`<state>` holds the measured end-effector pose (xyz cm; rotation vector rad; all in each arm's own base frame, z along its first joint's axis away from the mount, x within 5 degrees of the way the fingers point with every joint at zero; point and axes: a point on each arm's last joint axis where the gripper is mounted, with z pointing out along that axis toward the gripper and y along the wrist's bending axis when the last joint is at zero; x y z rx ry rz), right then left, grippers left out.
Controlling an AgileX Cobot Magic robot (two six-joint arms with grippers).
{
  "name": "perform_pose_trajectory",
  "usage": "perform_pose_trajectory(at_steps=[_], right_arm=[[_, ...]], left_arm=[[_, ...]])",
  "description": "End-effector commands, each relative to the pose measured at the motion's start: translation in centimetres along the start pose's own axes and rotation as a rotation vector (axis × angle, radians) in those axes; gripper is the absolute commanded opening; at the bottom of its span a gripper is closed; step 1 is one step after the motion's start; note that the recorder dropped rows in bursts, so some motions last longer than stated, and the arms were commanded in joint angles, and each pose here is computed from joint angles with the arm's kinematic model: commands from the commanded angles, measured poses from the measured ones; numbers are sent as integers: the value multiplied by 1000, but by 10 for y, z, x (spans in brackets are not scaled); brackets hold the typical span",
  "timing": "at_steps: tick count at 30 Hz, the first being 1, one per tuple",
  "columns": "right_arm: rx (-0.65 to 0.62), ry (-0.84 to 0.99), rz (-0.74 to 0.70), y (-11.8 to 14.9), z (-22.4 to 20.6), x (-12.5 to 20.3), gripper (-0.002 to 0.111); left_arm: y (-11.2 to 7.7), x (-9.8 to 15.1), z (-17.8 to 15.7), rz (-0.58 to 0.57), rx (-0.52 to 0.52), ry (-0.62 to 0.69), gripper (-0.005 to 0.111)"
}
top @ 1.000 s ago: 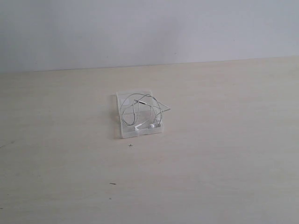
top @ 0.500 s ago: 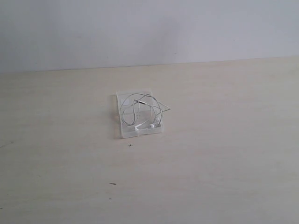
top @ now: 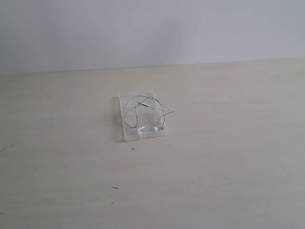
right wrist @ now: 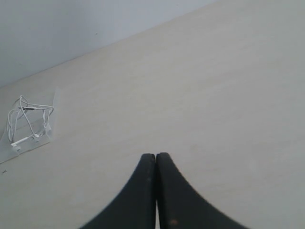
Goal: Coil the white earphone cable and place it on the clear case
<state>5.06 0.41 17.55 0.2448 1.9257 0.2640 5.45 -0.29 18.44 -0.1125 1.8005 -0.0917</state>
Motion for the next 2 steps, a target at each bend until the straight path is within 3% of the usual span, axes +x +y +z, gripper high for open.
perform_pose_trajectory(at_steps=[1,2], right_arm=[[2,-8,-4,0,0,1,0],[2,-8,-4,0,0,1,0]], left_arm=[[0,0,0,-5,-3,-5,0],[0,0,0,-5,-3,-5,0]])
